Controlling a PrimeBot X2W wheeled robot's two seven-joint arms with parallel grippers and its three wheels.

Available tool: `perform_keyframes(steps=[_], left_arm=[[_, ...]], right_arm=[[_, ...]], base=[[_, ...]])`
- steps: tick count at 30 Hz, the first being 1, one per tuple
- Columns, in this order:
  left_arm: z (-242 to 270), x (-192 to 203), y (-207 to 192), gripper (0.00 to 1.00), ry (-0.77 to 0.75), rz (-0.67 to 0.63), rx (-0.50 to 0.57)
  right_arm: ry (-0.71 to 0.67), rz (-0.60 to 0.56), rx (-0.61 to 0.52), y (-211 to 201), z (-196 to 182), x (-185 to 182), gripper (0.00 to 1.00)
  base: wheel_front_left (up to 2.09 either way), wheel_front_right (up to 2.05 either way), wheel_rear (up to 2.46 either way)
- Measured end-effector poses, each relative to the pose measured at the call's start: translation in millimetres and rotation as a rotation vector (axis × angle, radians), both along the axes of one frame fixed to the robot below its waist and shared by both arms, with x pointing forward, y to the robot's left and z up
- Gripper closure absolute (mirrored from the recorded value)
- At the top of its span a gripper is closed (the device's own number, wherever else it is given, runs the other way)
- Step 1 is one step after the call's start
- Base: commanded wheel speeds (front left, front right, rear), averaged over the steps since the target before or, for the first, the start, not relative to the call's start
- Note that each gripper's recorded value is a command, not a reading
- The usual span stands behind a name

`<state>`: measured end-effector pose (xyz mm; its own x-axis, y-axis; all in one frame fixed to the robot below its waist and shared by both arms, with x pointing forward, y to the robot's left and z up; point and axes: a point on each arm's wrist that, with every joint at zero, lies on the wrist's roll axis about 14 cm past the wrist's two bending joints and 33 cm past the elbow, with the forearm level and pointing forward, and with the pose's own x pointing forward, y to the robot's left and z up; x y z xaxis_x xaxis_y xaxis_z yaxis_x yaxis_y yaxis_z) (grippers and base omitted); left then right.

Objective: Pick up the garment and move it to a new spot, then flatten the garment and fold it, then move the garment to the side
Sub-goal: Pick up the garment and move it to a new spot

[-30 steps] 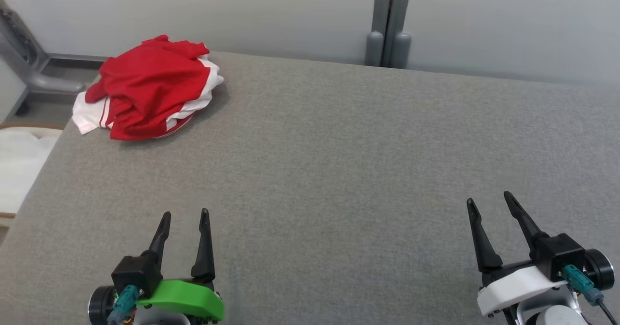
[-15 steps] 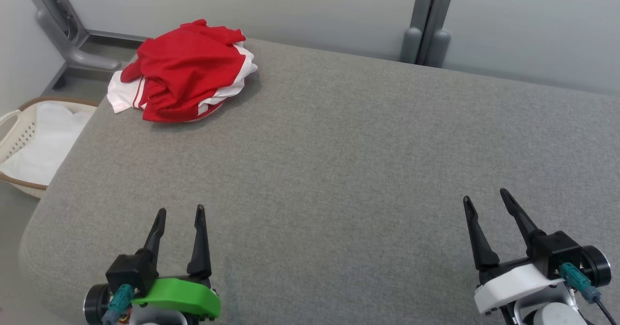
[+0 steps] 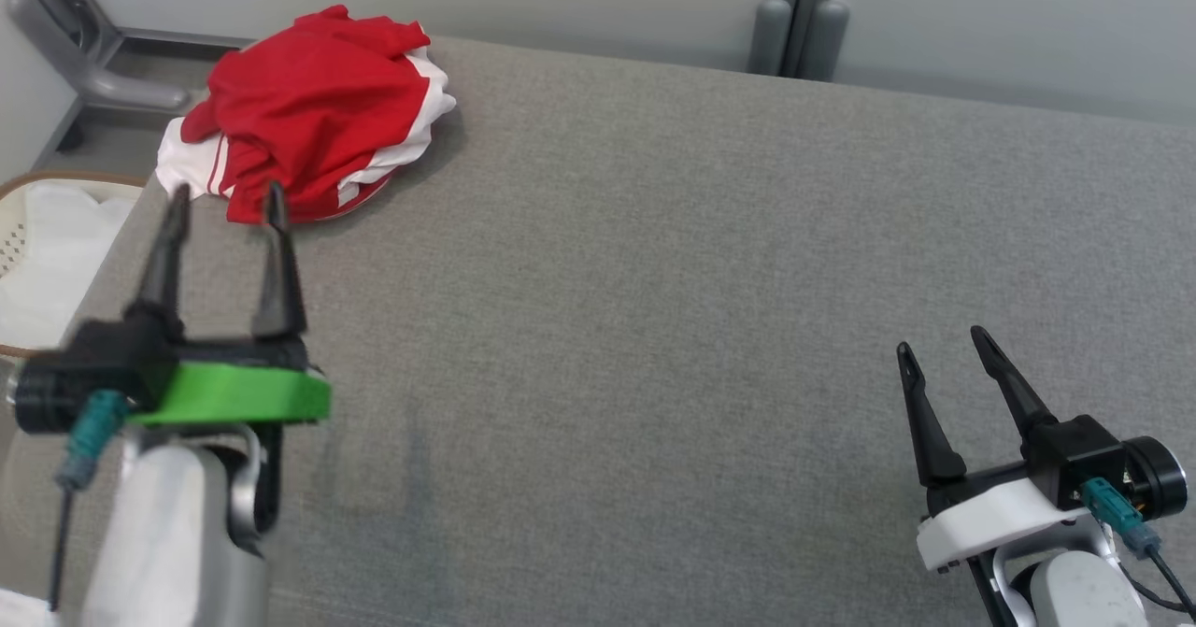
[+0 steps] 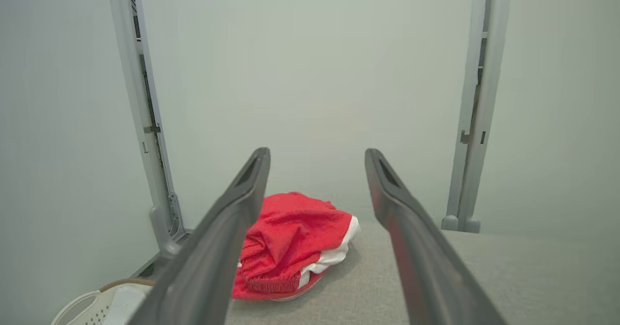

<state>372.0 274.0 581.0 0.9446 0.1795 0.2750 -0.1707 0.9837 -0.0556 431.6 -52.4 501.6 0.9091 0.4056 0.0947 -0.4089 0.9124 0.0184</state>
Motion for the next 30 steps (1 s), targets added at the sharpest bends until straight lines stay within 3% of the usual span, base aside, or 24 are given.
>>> perform_keyframes(steps=[6, 13, 21, 30], left_arm=[[72, 45, 37, 0.0, -0.13, 0.024, 0.167], [67, 99, 83, 0.0, -0.041, 0.083, 0.181], [-52, 146, 103, 0.0, 0.326, 0.107, 0.071], [-178, 140, 106, 0.0, 0.652, 0.154, -0.024]], right_arm=[[0.0, -0.003, -0.014, 0, -7, 12, 0.0], [-0.003, -0.001, -0.021, 1, -15, 29, 0.0], [0.05, -0.054, -0.035, -19, -45, 47, 0.0], [0.145, -0.096, -0.065, -37, -90, 52, 0.0]], base=[[0.0, 0.0, 0.0], [0.0, 0.0, 0.0], [0.0, 0.0, 0.0], [0.0, 0.0, 0.0]])
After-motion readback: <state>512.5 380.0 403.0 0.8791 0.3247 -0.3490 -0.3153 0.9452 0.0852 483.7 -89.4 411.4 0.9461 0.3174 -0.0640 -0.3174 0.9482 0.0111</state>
